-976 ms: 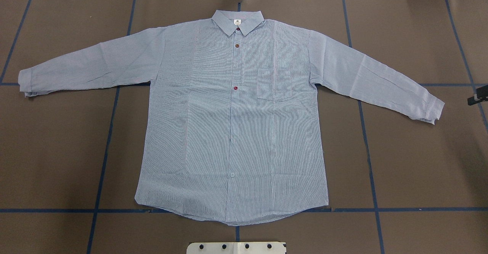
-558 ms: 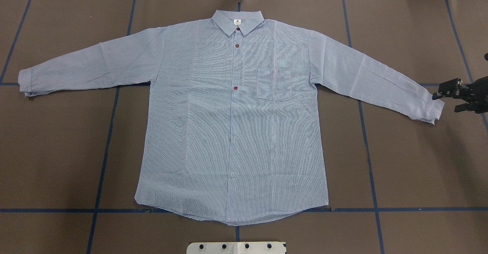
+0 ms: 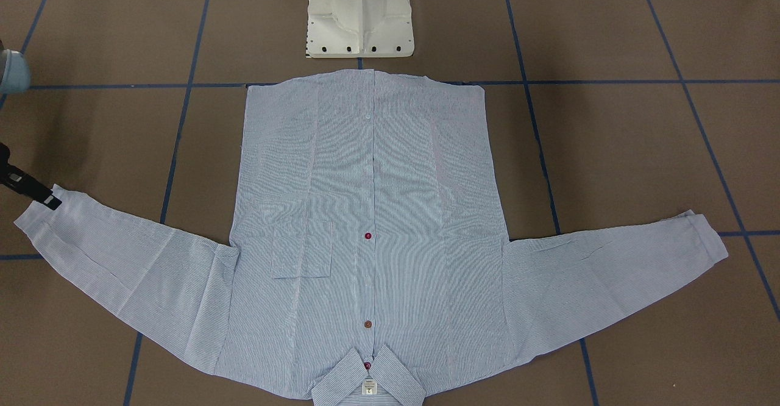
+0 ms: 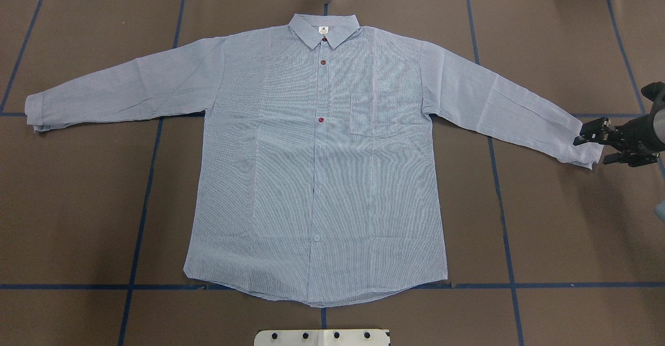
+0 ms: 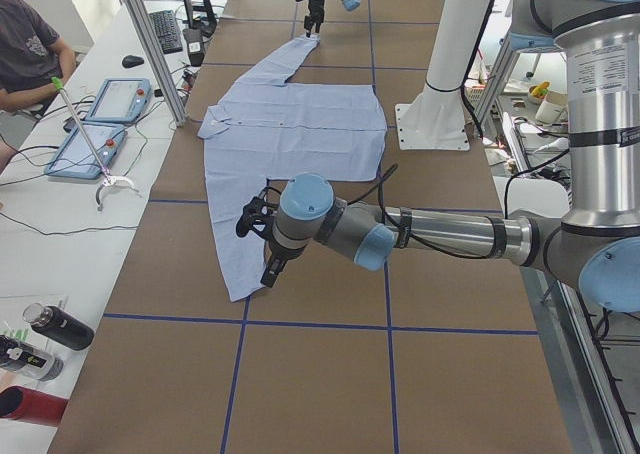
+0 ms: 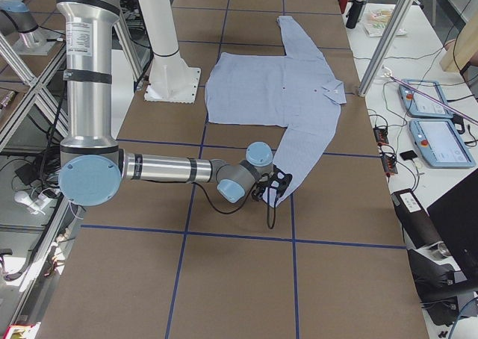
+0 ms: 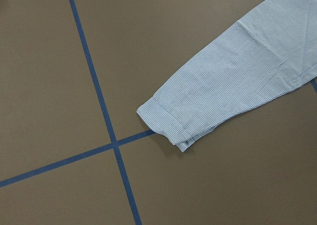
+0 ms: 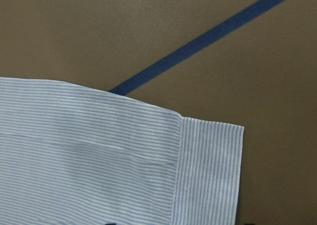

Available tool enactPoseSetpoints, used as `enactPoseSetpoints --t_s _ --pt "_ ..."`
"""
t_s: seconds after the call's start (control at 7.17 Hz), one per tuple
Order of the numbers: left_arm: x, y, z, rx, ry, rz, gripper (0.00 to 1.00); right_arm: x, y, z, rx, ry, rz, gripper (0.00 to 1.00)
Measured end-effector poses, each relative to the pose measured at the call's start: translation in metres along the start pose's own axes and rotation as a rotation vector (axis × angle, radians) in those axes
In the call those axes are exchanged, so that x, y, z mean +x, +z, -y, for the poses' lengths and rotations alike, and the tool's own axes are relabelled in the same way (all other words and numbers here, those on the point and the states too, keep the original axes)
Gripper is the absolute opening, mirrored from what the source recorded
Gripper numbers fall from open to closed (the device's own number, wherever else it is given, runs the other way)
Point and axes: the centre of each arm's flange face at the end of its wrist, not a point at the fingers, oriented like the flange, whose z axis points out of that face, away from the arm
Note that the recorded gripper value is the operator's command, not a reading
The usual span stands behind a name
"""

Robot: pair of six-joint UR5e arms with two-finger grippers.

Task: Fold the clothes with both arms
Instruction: 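Grasp the sleeve cuff nearest the right gripper with the right gripper, then carry the held sleeve across the shirt toward the collar with the right gripper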

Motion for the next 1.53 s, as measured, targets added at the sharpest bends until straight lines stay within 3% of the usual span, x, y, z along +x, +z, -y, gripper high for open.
enactPoseSetpoints --t_s 0.14,0.28,0.42,0.56,0.98,1.12,1.39,1.53 --pt "0.000 0.000 0.000 0.001 -0.008 0.000 1.00 0.001 0.003 -0.003 -0.005 -0.002 -0.005 0.74" --pt "0.001 -0.001 0.001 0.002 -0.019 -0.001 1.00 0.002 0.006 -0.006 -0.009 -0.002 -0.011 0.53" --pt "0.001 -0.001 0.002 0.003 -0.025 -0.001 1.00 0.004 0.008 -0.009 -0.013 0.003 -0.016 0.13" --pt "0.002 -0.001 0.002 0.004 -0.028 -0.001 1.00 0.006 0.009 -0.010 -0.014 0.013 -0.019 0.00" --pt "0.003 -0.001 0.004 0.005 -0.043 -0.002 1.00 0.005 0.000 -0.017 -0.014 0.019 -0.008 0.00" --pt "0.003 -0.001 0.004 0.006 -0.045 -0.002 1.00 -0.005 -0.014 -0.026 -0.009 0.001 0.018 0.00" --pt "0.003 -0.001 0.004 0.006 -0.045 -0.002 1.00 -0.087 -0.032 -0.030 0.006 -0.056 0.082 0.00" --pt "0.003 -0.001 0.004 0.006 -0.045 -0.002 1.00 -0.168 -0.033 -0.028 0.017 -0.070 0.078 0.00"
